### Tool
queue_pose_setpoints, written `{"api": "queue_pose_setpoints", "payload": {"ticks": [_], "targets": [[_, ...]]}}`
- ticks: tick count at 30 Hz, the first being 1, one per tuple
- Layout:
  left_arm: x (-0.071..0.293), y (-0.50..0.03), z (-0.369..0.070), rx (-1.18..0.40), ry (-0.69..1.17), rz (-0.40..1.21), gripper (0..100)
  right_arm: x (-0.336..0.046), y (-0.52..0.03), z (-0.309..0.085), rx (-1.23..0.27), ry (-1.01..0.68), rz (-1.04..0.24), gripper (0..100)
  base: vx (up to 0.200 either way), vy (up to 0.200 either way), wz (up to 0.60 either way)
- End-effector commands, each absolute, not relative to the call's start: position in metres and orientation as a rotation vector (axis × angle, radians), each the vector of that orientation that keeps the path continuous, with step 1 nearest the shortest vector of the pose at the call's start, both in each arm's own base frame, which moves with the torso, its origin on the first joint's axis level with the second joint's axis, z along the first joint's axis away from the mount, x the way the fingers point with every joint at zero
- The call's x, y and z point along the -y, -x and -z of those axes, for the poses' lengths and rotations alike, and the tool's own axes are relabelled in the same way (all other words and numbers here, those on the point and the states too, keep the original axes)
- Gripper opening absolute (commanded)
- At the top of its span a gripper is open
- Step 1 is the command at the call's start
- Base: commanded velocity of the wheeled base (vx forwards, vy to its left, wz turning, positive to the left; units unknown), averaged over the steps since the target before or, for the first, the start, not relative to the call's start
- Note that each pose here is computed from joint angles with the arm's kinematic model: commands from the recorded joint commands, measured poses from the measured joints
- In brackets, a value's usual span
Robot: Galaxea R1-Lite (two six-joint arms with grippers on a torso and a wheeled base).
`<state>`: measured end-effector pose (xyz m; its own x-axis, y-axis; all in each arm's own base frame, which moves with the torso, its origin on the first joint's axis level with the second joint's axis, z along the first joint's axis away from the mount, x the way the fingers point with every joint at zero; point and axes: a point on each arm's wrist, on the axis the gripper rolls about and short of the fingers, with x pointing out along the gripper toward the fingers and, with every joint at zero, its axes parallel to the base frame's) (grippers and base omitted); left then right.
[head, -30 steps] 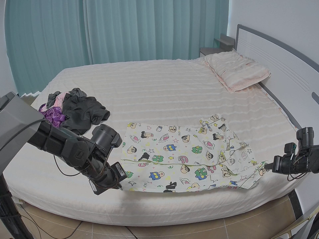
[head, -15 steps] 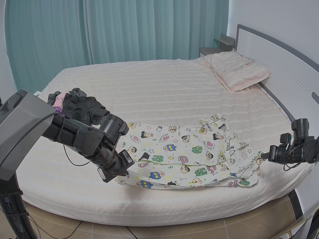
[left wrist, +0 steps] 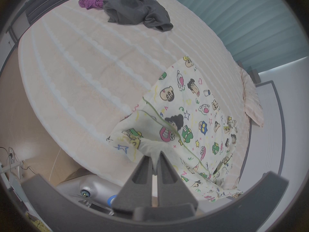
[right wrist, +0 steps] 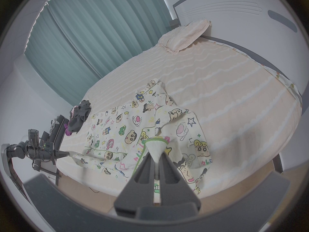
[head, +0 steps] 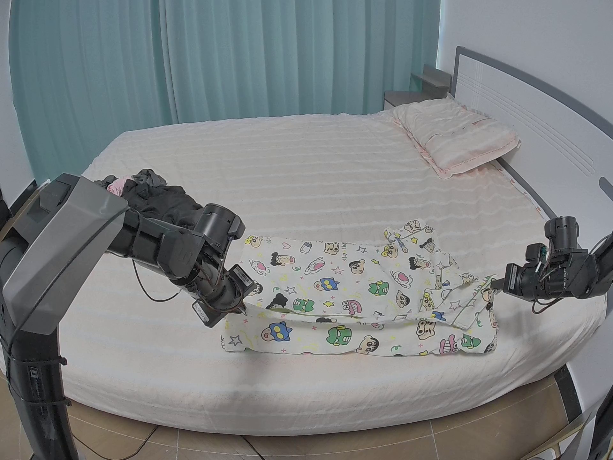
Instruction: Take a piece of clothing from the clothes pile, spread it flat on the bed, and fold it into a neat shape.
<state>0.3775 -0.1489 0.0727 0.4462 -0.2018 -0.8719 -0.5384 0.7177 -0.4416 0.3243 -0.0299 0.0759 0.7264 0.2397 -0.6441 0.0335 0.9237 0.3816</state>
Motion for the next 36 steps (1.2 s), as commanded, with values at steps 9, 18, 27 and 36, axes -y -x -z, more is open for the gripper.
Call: {"api": "queue_pose_setpoints", "payload": {"ticks": [9,18,27,36], "targets": [[0.142,-0.407,-0.041,-1.114,0.797,-0.295,0,0.031,-0.354,-0.058,-0.764,-0.419,-0.076,0,0.0,0.0,0.0],[0.147,-0.423,-0.034,-1.097,0.805,-0.285,0,0.027,-0.367,-0.06,-0.745,-0.466,-0.069,0,0.0,0.0,0.0],[0.15,-0.43,-0.031,-1.085,0.809,-0.275,0,0.028,-0.373,-0.049,-0.766,-0.475,-0.061,0,0.0,0.0,0.0],[0.15,-0.433,-0.03,-1.077,0.816,-0.279,100,0.027,-0.374,-0.043,-0.784,-0.529,-0.04,100,0.0,0.0,0.0]]}}
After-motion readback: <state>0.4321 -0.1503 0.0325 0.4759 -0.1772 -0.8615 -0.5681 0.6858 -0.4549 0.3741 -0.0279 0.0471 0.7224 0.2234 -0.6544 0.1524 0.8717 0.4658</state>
